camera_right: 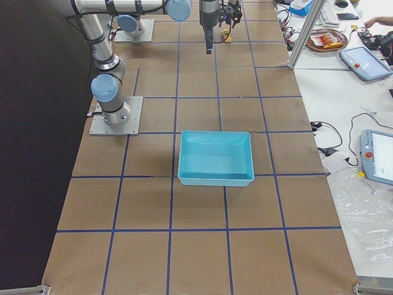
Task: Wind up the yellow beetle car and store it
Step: 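Close the left gripper on the yellow car's body, then drag the held car backward along the table toward the robot with the left gripper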
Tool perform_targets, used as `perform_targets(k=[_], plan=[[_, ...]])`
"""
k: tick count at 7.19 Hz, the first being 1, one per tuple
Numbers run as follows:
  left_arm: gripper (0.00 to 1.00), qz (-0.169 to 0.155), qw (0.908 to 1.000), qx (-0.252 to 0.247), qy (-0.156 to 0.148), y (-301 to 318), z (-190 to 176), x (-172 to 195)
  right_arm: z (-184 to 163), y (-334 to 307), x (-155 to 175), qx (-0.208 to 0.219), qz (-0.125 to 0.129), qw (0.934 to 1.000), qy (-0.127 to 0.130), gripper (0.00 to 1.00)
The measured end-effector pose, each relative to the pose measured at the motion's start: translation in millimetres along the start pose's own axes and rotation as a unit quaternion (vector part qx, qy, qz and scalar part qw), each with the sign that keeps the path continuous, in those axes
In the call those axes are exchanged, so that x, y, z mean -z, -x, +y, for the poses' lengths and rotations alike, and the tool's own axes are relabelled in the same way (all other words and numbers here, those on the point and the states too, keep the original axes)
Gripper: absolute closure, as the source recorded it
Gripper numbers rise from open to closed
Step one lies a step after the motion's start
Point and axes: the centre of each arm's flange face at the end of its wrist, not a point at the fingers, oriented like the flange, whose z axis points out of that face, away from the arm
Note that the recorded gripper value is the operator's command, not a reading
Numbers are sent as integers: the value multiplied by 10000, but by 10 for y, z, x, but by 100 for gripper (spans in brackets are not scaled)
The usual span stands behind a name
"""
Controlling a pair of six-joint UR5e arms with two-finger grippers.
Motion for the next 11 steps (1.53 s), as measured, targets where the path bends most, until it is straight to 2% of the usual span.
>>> perform_targets(k=[3, 4, 5, 7, 8, 10, 11], plan=[[2, 59, 10000, 9, 7, -81, -57, -143, 0, 0, -2, 0, 0, 10000, 1, 1], [15, 93, 10000, 5, 5, -154, -58, -198, 1, 0, -2, 0, 0, 10000, 2, 1], [51, 78, 10000, -4, 1, -182, -45, -239, 0, 0, -2, 0, 0, 10000, 2, 1], [88, 18, 10000, -22, 7, -178, -31, -258, 0, 0, -2, 0, 0, 10000, 2, 1], [99, -7, 10000, -21, 12, -172, -27, -243, 1, 0, -2, 0, 0, 10000, 2, 1], [100, -88, 9999, -131, 10, -194, -44, -140, 1, 0, -2, 0, 0, 10000, 2, 1], [100, -154, 9993, -348, 11, -230, -51, -44, 0, 0, -2, 0, 0, 10000, 2, 1]])
